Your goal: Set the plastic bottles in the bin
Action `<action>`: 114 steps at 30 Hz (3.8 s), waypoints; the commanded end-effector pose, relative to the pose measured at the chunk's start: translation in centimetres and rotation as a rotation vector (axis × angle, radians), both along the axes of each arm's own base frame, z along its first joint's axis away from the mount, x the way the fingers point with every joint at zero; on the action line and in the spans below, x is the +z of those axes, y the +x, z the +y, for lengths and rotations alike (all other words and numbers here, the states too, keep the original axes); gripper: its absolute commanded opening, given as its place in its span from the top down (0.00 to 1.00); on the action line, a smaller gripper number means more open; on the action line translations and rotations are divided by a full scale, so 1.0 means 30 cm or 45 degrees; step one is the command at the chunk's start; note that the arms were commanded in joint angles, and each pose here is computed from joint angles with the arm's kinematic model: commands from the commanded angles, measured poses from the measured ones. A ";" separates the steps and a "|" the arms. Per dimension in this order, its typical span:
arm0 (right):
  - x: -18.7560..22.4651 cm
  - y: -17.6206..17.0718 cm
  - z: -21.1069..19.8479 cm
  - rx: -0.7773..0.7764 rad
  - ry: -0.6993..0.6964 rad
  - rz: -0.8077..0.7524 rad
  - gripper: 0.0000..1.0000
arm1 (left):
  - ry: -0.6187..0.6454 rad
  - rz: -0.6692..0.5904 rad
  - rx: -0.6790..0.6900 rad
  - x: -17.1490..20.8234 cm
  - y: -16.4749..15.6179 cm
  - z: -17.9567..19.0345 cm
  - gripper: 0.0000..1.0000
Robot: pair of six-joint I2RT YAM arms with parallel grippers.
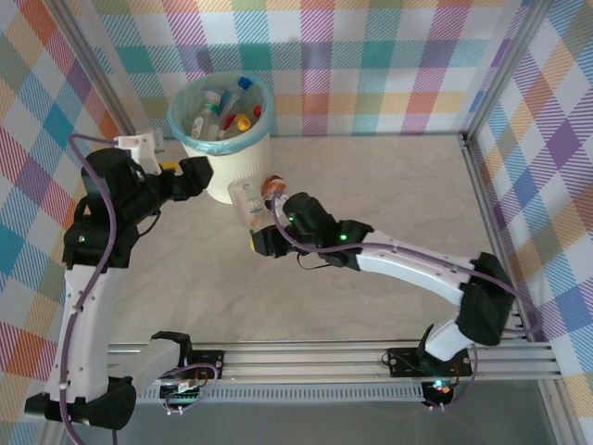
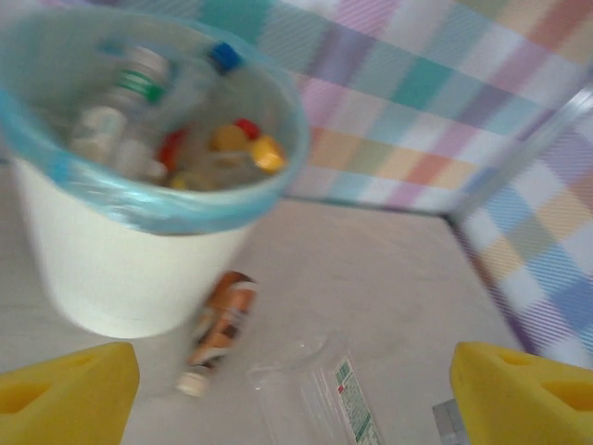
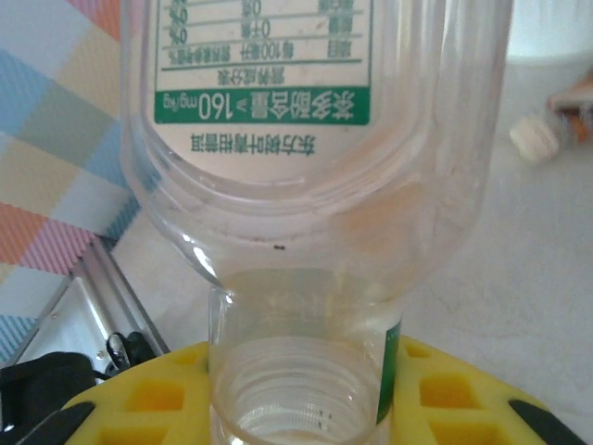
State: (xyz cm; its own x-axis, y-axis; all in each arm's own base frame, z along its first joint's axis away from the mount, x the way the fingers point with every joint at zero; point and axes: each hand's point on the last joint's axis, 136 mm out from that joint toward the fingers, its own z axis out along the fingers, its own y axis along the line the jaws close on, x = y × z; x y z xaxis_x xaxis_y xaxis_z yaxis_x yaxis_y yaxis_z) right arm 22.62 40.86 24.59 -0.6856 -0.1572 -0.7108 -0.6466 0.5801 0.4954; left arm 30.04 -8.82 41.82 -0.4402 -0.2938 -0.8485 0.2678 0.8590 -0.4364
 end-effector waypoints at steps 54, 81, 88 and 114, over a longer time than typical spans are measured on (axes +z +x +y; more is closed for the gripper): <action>0.271 0.131 -0.156 -0.060 -0.160 -0.695 0.11 | 0.664 -0.419 0.493 0.322 0.836 0.098 0.61; 0.162 0.126 -0.136 0.013 -0.259 -0.626 0.11 | 0.315 -0.250 0.062 0.012 1.020 -0.198 0.17; 0.155 0.130 -0.129 0.017 -0.263 -0.620 0.11 | 0.287 -0.276 0.143 0.042 1.034 -0.170 0.39; 0.083 0.140 -0.110 0.040 -0.338 -0.553 0.10 | 0.492 0.157 0.113 -0.368 1.034 -0.185 0.67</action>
